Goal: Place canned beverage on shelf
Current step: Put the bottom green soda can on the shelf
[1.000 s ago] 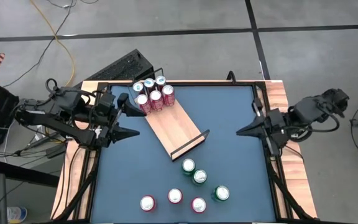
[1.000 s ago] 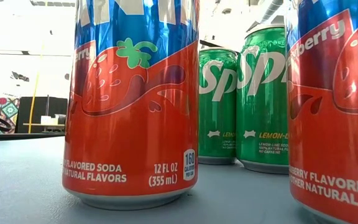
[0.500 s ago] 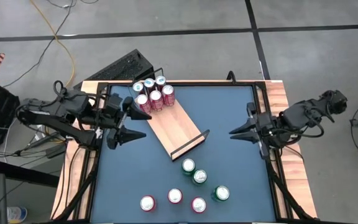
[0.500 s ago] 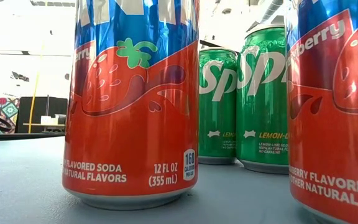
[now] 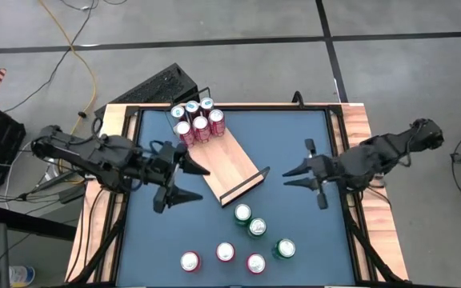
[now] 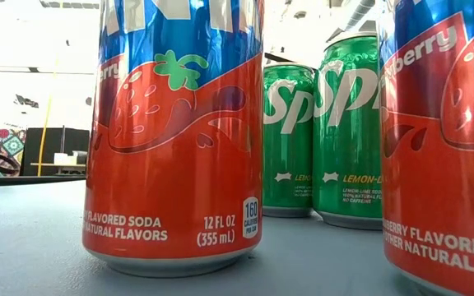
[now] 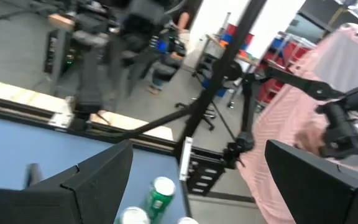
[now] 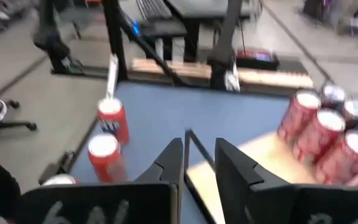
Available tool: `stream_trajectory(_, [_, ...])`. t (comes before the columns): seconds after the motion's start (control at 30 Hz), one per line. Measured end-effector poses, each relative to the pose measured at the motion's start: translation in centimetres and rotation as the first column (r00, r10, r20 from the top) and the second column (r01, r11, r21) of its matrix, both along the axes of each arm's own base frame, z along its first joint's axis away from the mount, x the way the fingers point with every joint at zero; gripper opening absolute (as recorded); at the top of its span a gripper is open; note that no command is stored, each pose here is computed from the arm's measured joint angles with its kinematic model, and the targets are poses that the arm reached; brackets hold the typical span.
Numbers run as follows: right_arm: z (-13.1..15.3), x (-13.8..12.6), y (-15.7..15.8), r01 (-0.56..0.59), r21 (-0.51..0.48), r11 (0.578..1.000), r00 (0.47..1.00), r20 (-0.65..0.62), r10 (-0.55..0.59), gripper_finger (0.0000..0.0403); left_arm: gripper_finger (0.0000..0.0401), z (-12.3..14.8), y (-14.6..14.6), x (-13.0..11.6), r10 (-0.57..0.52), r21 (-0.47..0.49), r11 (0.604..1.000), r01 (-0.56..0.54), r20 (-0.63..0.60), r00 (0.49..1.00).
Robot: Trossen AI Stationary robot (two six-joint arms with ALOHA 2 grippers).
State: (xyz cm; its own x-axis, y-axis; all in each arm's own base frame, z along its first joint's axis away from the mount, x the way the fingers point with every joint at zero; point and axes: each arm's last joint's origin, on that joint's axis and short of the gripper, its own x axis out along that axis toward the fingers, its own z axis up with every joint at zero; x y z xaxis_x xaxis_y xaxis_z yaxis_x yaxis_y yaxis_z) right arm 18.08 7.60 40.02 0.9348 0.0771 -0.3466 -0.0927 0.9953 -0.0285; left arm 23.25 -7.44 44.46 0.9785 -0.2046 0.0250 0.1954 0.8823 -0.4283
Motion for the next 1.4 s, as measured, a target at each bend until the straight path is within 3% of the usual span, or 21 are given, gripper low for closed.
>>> stream_trajectory(0.2, [-3.2,1.9,1.4,0.028,-0.019,0.999,0.973,-0.230,-0.031,0.0137,0.0352,-0.1,-1.7,-0.4,-0.044,0.026,0.999,0.044,-0.001,0.999])
stream_trajectory(0.4, [-5.1,3.8,3.7,0.009,0.033,0.999,0.953,-0.303,0.002,0.0228,0.0352,-1.1,-2.9,-1.0,-0.074,0.068,0.994,0.081,-0.089,0.993])
stream_trajectory(0.5, [-6.1,4.7,4.7,0.037,0.093,0.995,0.937,-0.348,-0.003,0.0252,0.0352,-1.6,-3.4,-1.3,-0.093,0.062,0.993,0.103,-0.150,0.984])
stream_trajectory(0.73, [-8.5,6.9,6.9,0.062,0.129,0.990,0.920,-0.392,-0.007,0.0252,0.0352,-2.0,-4.5,-2.0,-0.142,0.048,0.987,0.154,-0.194,0.971])
stream_trajectory(0.9, [-9.2,7.9,8.3,0.053,0.231,0.971,0.927,-0.374,0.038,0.0249,0.0352,-2.0,-5.4,-2.5,-0.184,0.049,0.979,0.197,-0.192,0.964])
stream_trajectory(1.13, [-9.0,8.1,8.8,0.117,0.400,0.909,0.917,-0.394,0.055,0.0249,0.0352,-2.0,-6.3,-3.2,-0.128,0.067,0.988,0.142,-0.182,0.975])
stream_trajectory(1.4, [-9.0,8.2,8.7,0.120,0.402,0.908,0.918,-0.393,0.053,0.0249,0.0352,-1.9,-6.6,-3.5,-0.064,0.049,0.996,0.074,-0.180,0.982])
